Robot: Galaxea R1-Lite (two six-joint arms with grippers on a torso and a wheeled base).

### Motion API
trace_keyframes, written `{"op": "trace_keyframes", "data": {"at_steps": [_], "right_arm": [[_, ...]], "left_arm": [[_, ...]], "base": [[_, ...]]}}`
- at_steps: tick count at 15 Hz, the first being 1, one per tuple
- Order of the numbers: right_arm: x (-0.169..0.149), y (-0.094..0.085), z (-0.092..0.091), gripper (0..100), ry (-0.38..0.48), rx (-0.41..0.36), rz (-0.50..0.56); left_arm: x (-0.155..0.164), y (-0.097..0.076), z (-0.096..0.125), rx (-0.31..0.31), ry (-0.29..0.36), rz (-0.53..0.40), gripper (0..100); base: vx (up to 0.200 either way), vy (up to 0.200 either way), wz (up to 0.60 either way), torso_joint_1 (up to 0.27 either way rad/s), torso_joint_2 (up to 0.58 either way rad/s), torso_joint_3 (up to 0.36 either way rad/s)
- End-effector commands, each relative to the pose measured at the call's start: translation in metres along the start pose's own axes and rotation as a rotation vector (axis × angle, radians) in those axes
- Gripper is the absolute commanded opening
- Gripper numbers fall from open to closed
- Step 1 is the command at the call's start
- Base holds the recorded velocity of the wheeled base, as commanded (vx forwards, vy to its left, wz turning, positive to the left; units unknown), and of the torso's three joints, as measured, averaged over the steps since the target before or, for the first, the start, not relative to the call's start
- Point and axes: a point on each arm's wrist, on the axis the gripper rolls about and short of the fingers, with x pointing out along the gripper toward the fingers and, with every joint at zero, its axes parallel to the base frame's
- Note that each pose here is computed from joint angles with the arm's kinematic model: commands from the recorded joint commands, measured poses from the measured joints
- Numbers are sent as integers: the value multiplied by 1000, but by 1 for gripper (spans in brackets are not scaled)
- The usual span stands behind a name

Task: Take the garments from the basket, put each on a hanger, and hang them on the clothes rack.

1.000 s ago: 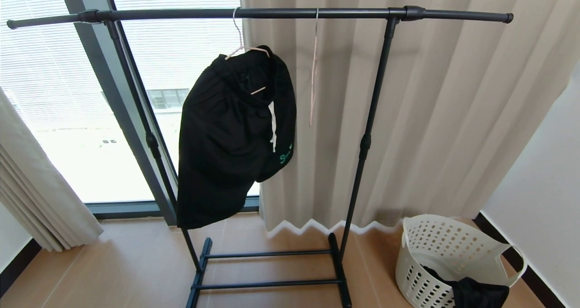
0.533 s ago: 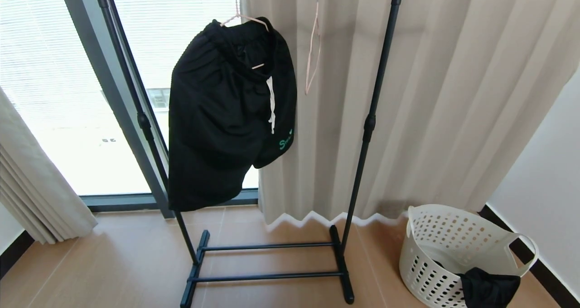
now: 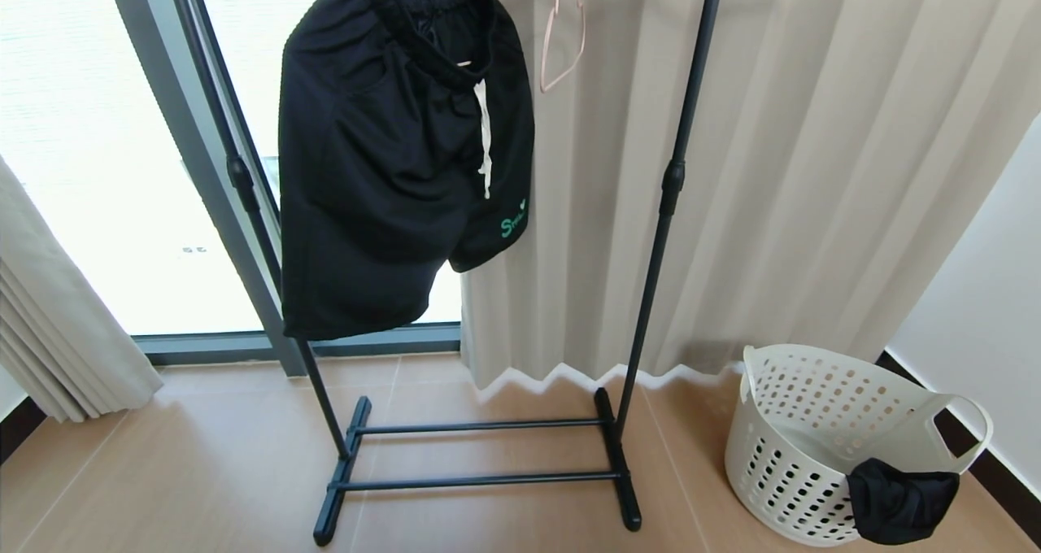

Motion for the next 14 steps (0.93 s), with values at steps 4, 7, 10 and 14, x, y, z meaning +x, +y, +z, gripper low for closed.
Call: {"op": "trace_keyframes", "data": {"at_steps": [4, 7, 10, 14], "right_arm": [[0, 0, 0, 100, -3, -1, 0], [0, 0, 0, 100, -3, -1, 0], [0, 0, 0, 100, -3, -1, 0], [0, 0, 0, 100, -3, -1, 0]], "left_arm": [[0, 0, 0, -1, 0, 0, 100], [0, 0, 0, -1, 0, 0, 100], [0, 0, 0, -1, 0, 0, 100], [0, 0, 0, -1, 0, 0, 100]], "base": [[0, 0, 0, -11, 121, 122], [0, 0, -400, 0, 6, 10], [0, 0, -600, 2, 5, 4], [0, 0, -300, -2, 2, 4]]}}
